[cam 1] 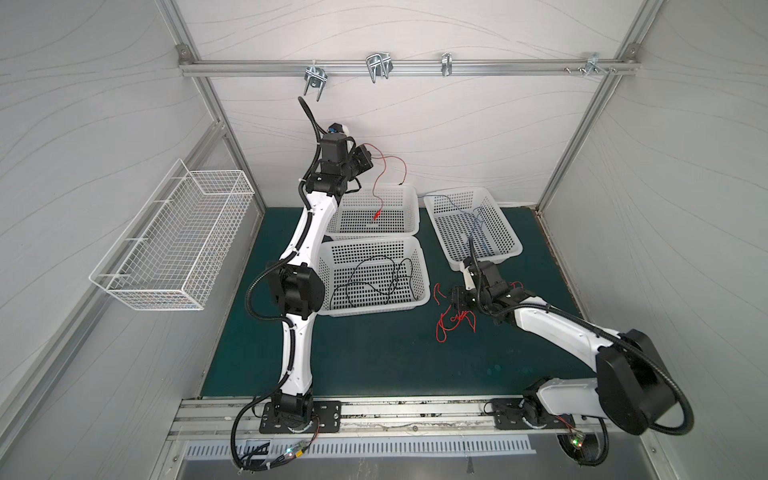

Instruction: Untangle the cables

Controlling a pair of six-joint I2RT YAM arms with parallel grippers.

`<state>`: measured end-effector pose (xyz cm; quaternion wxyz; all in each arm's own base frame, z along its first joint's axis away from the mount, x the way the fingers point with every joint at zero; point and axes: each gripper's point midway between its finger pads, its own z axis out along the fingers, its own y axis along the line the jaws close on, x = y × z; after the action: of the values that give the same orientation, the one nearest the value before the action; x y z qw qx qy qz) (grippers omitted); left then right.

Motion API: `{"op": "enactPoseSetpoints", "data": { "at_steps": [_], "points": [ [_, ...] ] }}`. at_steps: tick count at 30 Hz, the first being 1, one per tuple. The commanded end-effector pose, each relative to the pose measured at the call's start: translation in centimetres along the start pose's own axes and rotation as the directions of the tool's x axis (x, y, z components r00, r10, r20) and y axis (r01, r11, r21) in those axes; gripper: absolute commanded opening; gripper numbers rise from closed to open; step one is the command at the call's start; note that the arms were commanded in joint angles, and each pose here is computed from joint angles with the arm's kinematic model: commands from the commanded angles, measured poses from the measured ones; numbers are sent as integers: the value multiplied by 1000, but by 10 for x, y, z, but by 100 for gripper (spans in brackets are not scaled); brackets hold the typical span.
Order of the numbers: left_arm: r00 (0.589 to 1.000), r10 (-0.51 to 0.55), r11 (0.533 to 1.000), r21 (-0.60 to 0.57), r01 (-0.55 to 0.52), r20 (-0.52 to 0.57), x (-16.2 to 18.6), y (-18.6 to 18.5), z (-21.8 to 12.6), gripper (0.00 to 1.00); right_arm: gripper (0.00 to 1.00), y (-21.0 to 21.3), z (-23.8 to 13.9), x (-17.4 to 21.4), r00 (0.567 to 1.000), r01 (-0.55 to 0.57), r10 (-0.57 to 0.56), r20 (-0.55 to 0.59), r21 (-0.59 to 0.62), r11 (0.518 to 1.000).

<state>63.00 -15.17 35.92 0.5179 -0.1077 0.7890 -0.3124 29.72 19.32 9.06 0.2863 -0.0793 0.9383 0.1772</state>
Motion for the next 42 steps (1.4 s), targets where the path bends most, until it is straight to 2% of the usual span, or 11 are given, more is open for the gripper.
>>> {"op": "enactPoseSetpoints", "data": {
  "at_steps": [1,11,18,22,26,33,38,42],
  "points": [
    [999,28,1000,-3,-28,21,-7,9,3,0,57,5,6,-20,999,-21,21,37,-5,1000],
    [980,78,981,-162,-108,-183,73,85,33,0,56,21,24,-27,1000,-6,6,-1,-11,1000],
    [955,83,954,-253,-159,-286,114,125,37,0,56,26,24,-34,1000,2,-2,2,-7,1000],
    [932,95,936,-288,-204,-351,135,142,37,0,57,27,20,-41,1000,11,-11,17,2,1000],
    [901,134,894,-343,-290,-413,151,156,32,1,57,24,12,-50,999,22,-23,35,27,999],
    [838,187,826,-380,-417,-512,172,166,20,36,57,10,-2,-59,998,40,-43,42,84,996],
    [826,193,827,-365,-428,-530,177,161,13,49,58,-8,-19,-63,998,23,-30,55,117,993],
    [806,279,817,-313,-484,-522,177,134,8,62,59,-27,-37,-62,997,-37,27,72,143,989]
  ]
}}
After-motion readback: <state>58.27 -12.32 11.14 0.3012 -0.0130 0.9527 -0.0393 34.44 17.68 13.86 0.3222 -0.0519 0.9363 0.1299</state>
